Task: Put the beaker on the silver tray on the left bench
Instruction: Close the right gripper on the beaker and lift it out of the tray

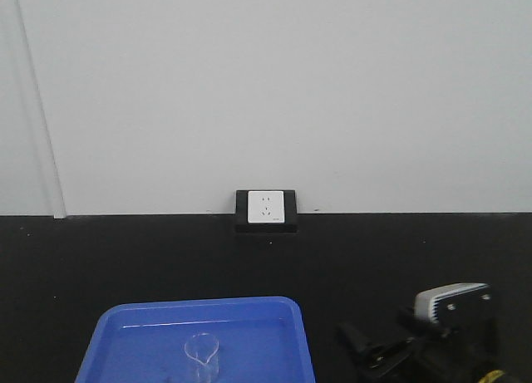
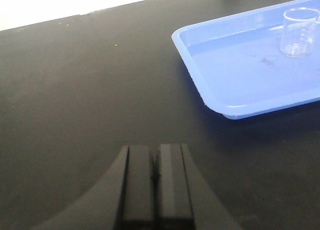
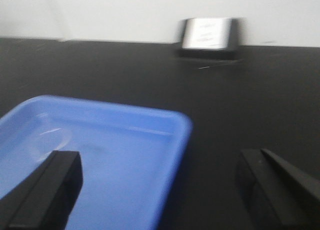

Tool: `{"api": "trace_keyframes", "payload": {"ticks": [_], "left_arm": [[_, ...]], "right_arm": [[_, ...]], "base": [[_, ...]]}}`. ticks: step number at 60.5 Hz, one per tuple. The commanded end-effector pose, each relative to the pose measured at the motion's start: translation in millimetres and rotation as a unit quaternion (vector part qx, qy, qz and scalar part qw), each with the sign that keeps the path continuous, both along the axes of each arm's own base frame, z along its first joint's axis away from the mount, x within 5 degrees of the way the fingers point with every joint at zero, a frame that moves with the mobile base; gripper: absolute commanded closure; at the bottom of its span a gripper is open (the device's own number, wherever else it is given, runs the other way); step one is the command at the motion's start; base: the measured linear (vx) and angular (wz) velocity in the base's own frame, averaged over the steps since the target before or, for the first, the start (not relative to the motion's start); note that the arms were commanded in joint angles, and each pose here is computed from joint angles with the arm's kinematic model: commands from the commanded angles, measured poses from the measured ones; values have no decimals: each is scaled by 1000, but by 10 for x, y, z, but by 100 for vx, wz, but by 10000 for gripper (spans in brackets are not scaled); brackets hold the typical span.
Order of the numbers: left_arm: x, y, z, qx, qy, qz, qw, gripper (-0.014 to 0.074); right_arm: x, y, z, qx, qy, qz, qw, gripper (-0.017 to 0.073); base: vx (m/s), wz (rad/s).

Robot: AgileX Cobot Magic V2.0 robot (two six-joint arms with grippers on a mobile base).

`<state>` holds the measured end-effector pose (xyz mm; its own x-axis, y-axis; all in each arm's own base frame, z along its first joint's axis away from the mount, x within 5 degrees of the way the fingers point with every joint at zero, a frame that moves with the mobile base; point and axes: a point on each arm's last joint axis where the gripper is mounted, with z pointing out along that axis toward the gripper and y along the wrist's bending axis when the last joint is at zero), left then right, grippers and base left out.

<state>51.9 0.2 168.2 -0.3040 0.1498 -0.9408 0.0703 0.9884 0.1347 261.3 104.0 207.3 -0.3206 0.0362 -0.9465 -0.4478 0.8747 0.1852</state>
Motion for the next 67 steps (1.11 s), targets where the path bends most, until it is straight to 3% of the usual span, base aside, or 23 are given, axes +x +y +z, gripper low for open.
{"api": "trace_keyframes", "payload": {"ticks": [1,13,24,51,67], "left_arm": [[20,-11,8,-2,-34,-6,999,592],[20,-11,8,-2,-34,-6,999,592],[20,-11,8,-2,-34,-6,999,592],[20,-11,8,-2,-34,-6,999,592],[20,-11,8,-2,-34,-6,999,592]], "right_arm": [[84,334,112,48,-69,71,994,-55],[290,941,-192,36,-48,143,988,-48],[482,1275,-409,24,-30,164,986,-47],[984,1653,-781,16,-22,166,986,-44],[1230,1814,-829,65,-9,153,986,-19]], "base": [[0,0],[0,0],[0,0],[0,0],[0,0]]}}
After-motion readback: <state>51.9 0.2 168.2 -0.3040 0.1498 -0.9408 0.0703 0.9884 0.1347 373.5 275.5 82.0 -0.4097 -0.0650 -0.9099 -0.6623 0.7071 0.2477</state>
